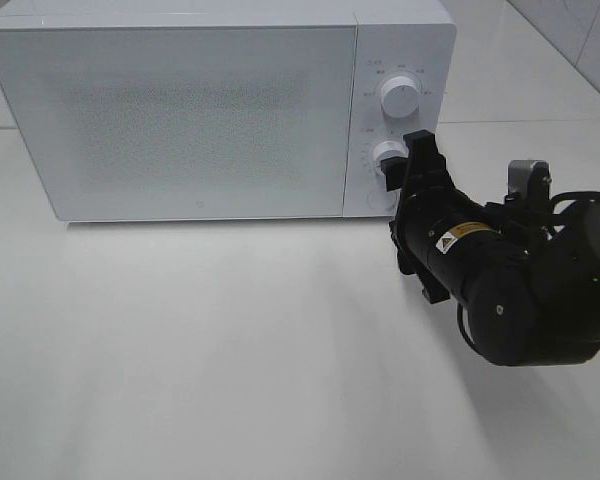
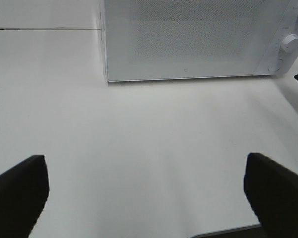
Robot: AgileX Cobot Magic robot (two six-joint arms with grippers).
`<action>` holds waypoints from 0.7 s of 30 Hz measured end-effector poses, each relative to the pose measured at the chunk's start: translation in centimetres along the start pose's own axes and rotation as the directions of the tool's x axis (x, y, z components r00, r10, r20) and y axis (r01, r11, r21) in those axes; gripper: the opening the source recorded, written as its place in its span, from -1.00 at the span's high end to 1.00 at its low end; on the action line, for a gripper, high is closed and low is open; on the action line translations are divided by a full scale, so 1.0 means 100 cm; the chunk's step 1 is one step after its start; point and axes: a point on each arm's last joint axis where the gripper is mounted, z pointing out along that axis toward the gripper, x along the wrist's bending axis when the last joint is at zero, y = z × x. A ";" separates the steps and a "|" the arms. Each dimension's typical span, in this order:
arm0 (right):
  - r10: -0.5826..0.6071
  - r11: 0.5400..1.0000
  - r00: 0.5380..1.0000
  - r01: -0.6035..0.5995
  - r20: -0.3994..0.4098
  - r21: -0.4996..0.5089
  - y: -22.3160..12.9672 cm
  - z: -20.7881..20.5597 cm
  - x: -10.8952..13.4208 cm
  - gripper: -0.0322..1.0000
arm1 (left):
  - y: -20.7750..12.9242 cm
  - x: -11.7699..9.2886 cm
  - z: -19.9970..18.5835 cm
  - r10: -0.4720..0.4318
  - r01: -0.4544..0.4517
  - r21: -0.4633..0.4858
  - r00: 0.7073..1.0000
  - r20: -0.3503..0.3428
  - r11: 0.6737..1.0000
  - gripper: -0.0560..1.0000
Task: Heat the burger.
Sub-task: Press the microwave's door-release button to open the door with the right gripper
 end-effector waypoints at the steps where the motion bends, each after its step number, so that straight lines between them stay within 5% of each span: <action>1: -0.058 0.998 0.998 0.057 0.025 0.020 0.001 -0.005 0.001 -0.40 | 0.000 0.000 0.000 0.000 0.000 0.000 1.000 0.000 1.000 -0.98; 7: -0.213 0.975 0.975 0.208 0.066 0.075 0.001 -0.013 0.010 -0.40 | 0.000 0.000 0.000 0.000 0.000 0.000 1.000 0.000 1.000 -0.98; 9: -0.378 0.920 0.921 0.363 0.093 0.145 0.005 -0.021 0.018 -0.40 | 0.000 0.000 0.000 0.000 0.000 0.000 1.000 0.000 1.000 -0.98; 12: -0.421 0.901 0.903 0.405 0.089 0.156 0.007 -0.023 0.021 -0.40 | 0.000 0.000 0.000 0.000 0.000 0.000 1.000 0.000 1.000 -0.98; 14: -0.573 0.809 0.815 0.547 0.084 0.217 0.016 -0.032 0.031 -0.40 | 0.000 0.000 0.000 0.000 0.000 0.000 1.000 0.000 1.000 -0.98; 19: -0.699 0.698 0.713 0.660 0.062 0.278 0.027 -0.041 0.040 -0.40 | 0.000 0.000 0.000 0.000 0.000 0.000 1.000 0.000 1.000 -0.98; 20: -0.762 0.622 0.647 0.717 0.030 0.315 0.030 -0.046 0.047 -0.40 | 0.000 0.000 0.000 0.000 0.000 0.000 1.000 0.000 1.000 -0.98; 21: -0.762 0.622 0.647 0.717 0.030 0.315 0.030 -0.046 0.047 -0.40 | 0.000 0.000 0.000 0.000 0.000 0.000 1.000 0.000 1.000 -0.98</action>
